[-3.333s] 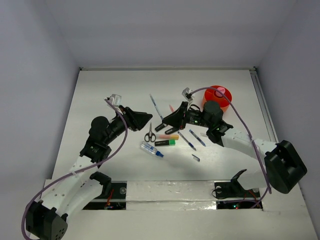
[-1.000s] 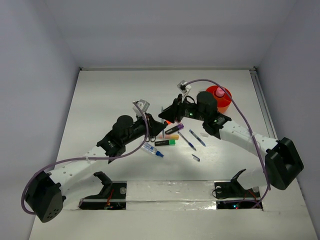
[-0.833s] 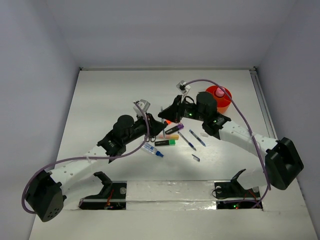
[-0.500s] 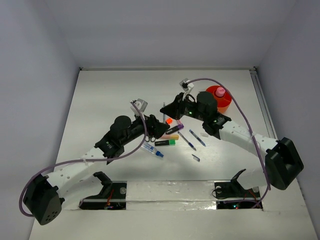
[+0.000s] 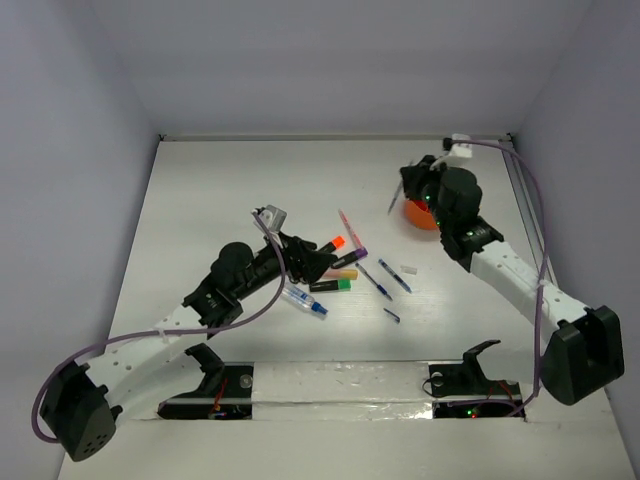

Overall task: Sort the stationery into containers
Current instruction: Place the pen in the storage box.

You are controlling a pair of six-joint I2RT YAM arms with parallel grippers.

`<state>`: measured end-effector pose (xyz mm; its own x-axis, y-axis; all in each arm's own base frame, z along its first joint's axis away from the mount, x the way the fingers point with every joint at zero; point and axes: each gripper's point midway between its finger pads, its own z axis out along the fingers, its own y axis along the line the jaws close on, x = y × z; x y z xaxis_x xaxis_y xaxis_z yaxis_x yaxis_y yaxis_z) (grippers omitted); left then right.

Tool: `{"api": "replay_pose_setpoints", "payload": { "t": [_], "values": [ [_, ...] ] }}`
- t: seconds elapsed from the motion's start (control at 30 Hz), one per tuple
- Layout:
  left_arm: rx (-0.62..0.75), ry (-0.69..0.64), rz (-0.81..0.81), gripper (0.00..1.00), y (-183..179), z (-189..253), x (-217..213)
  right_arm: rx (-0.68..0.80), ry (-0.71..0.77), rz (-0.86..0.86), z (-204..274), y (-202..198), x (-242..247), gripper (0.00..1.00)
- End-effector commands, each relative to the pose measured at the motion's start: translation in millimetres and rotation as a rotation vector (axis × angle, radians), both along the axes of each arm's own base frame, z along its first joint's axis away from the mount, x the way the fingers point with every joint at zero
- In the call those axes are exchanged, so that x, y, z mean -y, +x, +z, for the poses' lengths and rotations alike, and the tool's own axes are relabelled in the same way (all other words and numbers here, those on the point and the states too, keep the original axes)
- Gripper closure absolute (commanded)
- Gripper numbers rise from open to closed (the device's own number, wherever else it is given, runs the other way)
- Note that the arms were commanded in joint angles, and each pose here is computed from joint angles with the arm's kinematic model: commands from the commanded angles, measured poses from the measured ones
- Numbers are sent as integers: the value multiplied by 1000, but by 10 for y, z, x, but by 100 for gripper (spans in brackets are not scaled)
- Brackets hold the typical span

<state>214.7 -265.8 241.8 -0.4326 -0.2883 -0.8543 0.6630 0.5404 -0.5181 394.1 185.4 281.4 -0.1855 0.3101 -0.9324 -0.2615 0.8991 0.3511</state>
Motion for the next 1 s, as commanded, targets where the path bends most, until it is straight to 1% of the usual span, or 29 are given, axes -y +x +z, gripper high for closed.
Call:
{"api": "replay_pose_setpoints", "payload": {
  "t": [0.0,0.07,0.1,0.13,0.2,0.23,0.37,0.57,0.7,0.9,0.97],
  "values": [
    [-3,-68,-66,29,-97,-30,103,33,-46,-390,199,133,974,100],
    [-47,-78,-110,30,-133,-140,186,34,-97,-497,212,173,1261,100],
    [-49,-89,-143,31,-194,-152,242,30,-113,-598,211,175,1527,100],
    [-58,-90,-160,32,-236,-175,284,40,-119,-646,229,181,1657,100],
    [-67,-77,-164,33,-247,-246,321,41,-125,-718,232,182,1882,100],
    [-67,-67,-158,35,-233,-274,319,53,-118,-771,264,188,2078,100],
    [-68,-41,-155,37,-240,-358,324,39,-132,-848,239,278,2420,100],
    [-70,-12,-156,39,-224,-441,334,33,-189,-867,150,579,2537,100],
    [-72,-1,-160,40,-217,-477,345,19,-231,-840,36,842,2500,100],
    [-80,5,-175,40,-239,-505,384,-1,-237,-802,-112,1091,2430,100],
    [-83,8,-175,40,-234,-514,388,-11,-233,-794,-160,1120,2414,100]
  ]
}}
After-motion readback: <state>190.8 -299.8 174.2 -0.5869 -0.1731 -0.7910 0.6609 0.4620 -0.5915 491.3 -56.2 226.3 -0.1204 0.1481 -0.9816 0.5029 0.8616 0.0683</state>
